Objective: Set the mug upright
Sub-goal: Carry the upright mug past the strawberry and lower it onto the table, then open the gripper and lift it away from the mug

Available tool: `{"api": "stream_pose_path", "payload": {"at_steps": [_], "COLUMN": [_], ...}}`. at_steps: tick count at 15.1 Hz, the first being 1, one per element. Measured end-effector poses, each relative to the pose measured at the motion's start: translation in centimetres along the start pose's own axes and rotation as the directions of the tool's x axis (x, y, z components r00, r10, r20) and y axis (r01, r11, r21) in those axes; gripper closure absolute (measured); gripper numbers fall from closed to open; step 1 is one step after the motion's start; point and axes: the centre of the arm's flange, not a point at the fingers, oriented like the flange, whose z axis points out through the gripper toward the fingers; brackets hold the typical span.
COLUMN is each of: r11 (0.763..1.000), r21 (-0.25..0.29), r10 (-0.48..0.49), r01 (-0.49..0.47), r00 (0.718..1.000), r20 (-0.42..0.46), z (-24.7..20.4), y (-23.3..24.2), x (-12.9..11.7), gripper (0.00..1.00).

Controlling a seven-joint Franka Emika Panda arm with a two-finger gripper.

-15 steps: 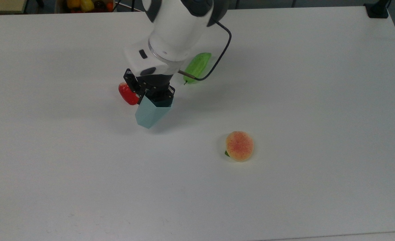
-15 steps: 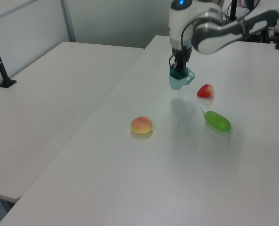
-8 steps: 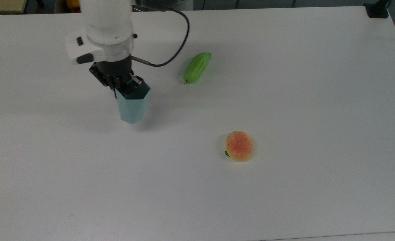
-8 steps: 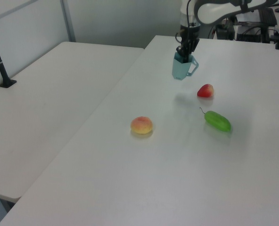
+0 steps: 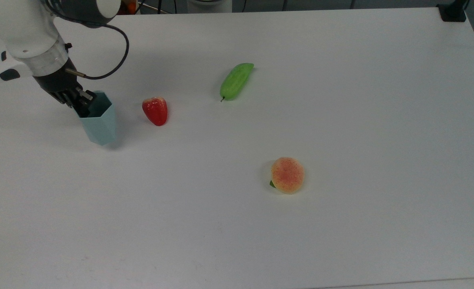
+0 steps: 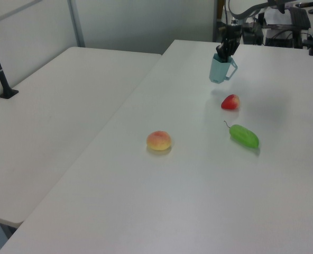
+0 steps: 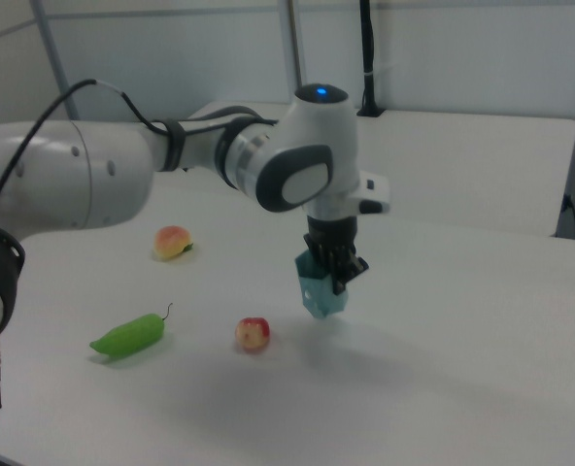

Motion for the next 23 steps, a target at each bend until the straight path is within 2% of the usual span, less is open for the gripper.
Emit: {"api": "stream_pose_path", "payload": {"at_steps": [4, 7, 12, 14, 19, 21, 23], "r11": [0.999, 0.996, 0.994, 0.994, 0.991, 0.986, 0.986], "r21": [0.0, 0.003, 0.004, 0.004, 0.005, 0.003, 0.002], "r10": [-0.04, -0.086, -0.107, -0.111, -0.137, -0.164, -0.165], "r01": [0.04, 0.086, 0.107, 0.11, 0.137, 0.164, 0.166], "r00": [0.998, 0.995, 0.993, 0.993, 0.99, 0.986, 0.984], "r20": [0.039, 0.047, 0.051, 0.052, 0.044, -0.004, -0.065], "z": [3.0, 3.5, 3.7, 3.8, 3.4, 0.7, -3.4], "y": [2.4, 2.1, 1.3, 1.1, -0.7, -2.6, -4.2], "x": [0.3, 0.3, 0.2, 0.2, 0.3, 0.7, 0.6], "gripper": [0.96, 0.96, 0.94, 0.78, 0.25, 0.01, 0.0]}}
